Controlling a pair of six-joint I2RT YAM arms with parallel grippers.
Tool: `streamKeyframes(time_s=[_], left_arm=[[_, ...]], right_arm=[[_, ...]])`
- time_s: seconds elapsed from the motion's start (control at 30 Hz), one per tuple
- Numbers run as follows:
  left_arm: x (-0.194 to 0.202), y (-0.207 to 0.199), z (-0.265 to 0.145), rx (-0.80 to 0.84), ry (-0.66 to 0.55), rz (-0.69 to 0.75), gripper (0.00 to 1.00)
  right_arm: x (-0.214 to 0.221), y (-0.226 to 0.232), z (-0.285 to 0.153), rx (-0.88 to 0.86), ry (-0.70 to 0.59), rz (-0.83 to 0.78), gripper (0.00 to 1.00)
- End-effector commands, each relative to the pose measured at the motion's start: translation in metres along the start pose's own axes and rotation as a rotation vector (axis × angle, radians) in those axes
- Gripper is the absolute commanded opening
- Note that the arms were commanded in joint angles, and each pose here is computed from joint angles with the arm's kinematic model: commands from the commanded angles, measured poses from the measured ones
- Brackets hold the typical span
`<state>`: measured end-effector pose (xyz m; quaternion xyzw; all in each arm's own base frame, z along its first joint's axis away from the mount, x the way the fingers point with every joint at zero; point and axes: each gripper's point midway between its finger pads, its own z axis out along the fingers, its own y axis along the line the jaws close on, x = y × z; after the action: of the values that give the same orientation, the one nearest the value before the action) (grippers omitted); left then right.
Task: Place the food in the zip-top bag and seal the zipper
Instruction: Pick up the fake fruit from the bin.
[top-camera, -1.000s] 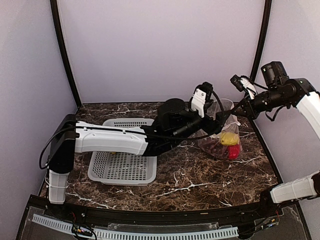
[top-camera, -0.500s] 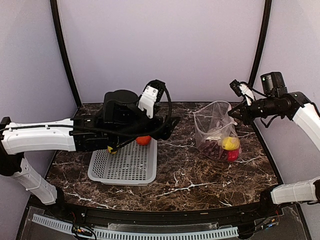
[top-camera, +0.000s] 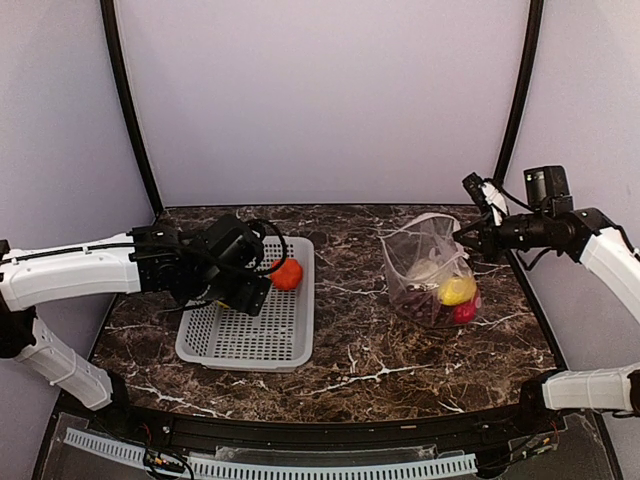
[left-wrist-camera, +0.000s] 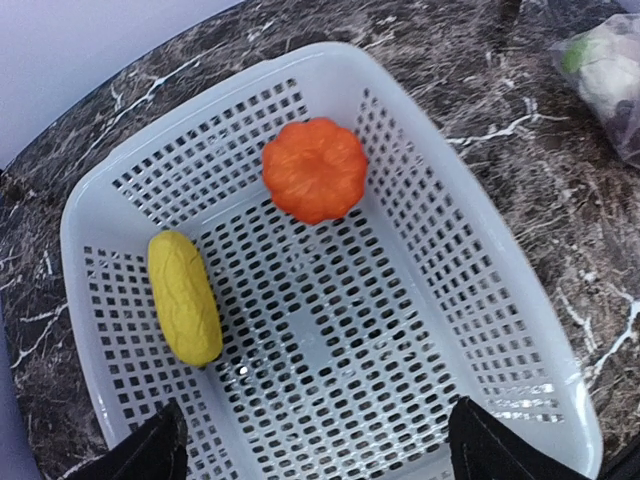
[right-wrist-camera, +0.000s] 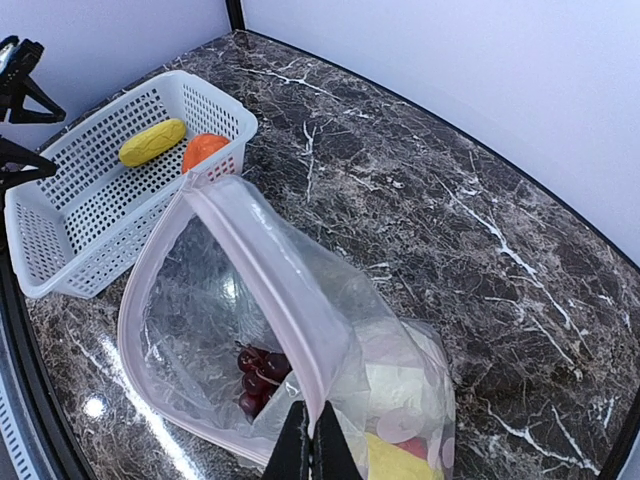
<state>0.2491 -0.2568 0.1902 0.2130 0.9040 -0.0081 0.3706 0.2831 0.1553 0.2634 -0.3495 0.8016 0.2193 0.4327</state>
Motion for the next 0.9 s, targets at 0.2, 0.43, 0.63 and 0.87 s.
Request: streamKeyframes(time_s=[0.2, 0.43, 0.63, 0.87], left_arm=[[0.033, 0.058, 0.045, -0.191, 0.222, -0.154, 0.78], [0.038, 0.067, 0.081, -0.249, 0.295, -0.173, 0.72], [0.042, 0.073, 0.101, -0.278, 0.333, -0.164, 0.71], [0.048, 0.079, 0.117, -0.324, 0.376, -0.136, 0.70]], right_arm=[[-0.016, 0.003, -0.012, -0.004, -0.094, -0.023, 0.00], [-0.011, 0.006, -0.012, -0.014, -0.114, -0.042, 0.00], [-0.005, 0.009, -0.003, -0.073, -0.139, -0.049, 0.00], [0.008, 0.006, 0.006, -0.064, -0.122, -0.047, 0.00]])
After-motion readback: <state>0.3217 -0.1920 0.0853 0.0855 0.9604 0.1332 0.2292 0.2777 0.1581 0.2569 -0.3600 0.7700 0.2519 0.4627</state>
